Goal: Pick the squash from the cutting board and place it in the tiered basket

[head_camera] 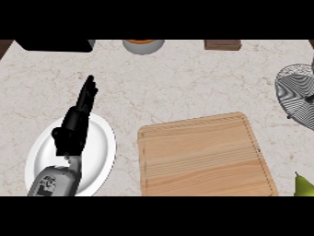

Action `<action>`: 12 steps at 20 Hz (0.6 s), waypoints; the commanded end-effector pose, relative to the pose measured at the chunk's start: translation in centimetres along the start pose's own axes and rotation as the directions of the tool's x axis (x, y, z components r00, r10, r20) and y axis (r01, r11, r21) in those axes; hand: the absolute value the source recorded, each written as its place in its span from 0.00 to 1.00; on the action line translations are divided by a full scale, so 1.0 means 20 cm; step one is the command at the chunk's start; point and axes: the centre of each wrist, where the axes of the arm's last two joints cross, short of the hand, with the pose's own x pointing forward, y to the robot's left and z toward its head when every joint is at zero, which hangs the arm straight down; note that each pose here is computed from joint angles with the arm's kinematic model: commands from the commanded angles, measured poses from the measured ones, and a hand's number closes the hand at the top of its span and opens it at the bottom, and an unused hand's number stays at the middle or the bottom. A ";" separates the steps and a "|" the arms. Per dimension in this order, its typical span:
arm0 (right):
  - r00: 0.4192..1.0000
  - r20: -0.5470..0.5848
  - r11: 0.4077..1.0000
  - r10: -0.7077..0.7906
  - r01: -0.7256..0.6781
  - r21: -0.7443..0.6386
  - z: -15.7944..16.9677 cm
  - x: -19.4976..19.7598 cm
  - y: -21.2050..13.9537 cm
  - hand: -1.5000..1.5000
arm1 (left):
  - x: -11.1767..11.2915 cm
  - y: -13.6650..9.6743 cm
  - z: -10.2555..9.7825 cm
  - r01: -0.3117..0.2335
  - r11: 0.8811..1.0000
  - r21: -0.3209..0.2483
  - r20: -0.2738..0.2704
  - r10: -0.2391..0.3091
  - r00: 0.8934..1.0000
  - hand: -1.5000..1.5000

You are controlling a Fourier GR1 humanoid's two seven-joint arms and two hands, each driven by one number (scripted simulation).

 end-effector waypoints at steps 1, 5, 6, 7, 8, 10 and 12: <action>0.990 -0.092 0.991 -0.110 0.103 -0.083 0.16 -0.15 -0.16 0.00 | 0.04 -0.01 0.03 -0.005 1.000 -0.015 0.000 0.005 1.000 0.50; 0.970 -0.090 0.972 -0.225 0.218 -0.088 0.32 -0.23 -0.28 0.00 | 0.02 0.02 0.00 0.002 1.000 -0.001 0.010 -0.002 1.000 0.50; 0.970 -0.089 0.972 -0.225 0.216 -0.096 0.35 -0.27 -0.27 0.00 | -0.01 -0.01 0.00 -0.006 1.000 0.009 0.010 0.006 1.000 0.50; 0.970 -0.087 0.970 -0.229 0.219 -0.104 0.40 -0.24 -0.35 0.00 | -0.03 -0.03 0.05 -0.011 1.000 -0.004 0.002 0.011 1.000 0.50; 0.973 -0.105 0.975 -0.207 0.196 -0.103 0.40 -0.31 -0.29 0.00 | 0.01 -0.05 0.04 -0.008 1.000 -0.006 0.029 0.009 1.000 0.50; 0.968 -0.101 0.972 -0.229 0.221 -0.085 0.47 -0.36 -0.31 0.00 | 0.01 -0.02 0.01 -0.016 1.000 0.015 0.003 0.016 1.000 0.50; 0.968 -0.071 0.969 -0.241 0.236 -0.069 0.51 -0.41 -0.30 0.00 | -0.01 0.02 0.03 -0.011 0.999 0.031 0.011 0.010 1.000 0.50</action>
